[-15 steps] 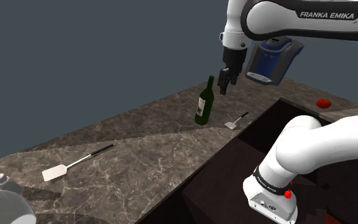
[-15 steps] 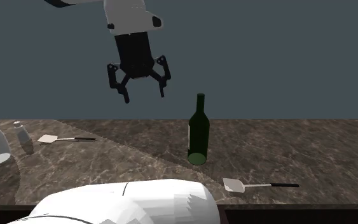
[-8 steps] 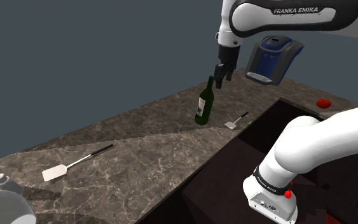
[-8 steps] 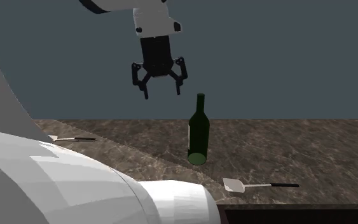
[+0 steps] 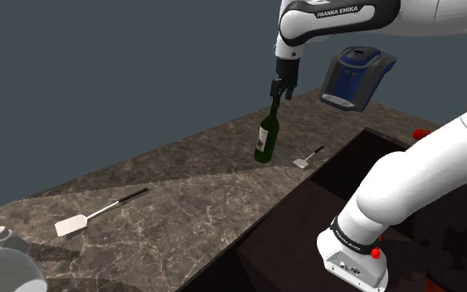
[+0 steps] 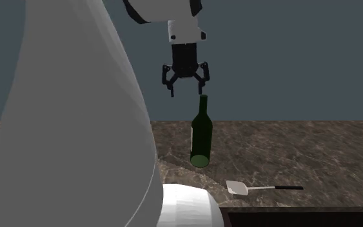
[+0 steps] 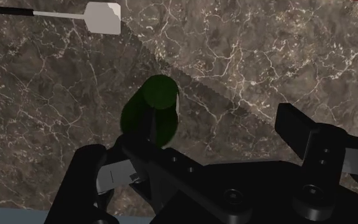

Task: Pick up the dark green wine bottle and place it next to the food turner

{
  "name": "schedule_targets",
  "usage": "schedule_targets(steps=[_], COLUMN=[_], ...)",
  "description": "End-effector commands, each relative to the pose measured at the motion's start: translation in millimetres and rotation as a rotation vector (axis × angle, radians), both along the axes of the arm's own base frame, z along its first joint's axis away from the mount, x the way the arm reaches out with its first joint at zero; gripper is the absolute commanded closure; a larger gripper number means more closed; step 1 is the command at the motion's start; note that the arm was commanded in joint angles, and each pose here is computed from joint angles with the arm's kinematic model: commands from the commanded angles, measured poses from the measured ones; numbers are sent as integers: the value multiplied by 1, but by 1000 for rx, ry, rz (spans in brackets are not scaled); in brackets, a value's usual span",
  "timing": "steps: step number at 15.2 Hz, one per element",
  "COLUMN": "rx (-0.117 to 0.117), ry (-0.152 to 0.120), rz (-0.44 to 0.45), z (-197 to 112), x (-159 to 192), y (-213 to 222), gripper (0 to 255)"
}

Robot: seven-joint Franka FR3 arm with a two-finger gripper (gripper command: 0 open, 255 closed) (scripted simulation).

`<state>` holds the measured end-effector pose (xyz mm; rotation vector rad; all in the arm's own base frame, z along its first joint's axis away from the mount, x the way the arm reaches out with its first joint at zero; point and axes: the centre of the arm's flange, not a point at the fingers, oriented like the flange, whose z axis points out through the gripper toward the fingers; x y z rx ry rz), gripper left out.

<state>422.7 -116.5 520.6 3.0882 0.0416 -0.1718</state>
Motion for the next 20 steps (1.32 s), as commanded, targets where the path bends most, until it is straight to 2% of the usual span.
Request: schedule_targets(steps=[1, 7, 14, 20], rx=[10, 39, 39, 39], ry=[5, 17, 17, 17], rz=[-5, -18, -18, -18], z=[-7, -26, -65, -65], x=[18, 66, 61, 61], y=[-24, -80, -81, -81], gripper=[0, 0, 0, 0])
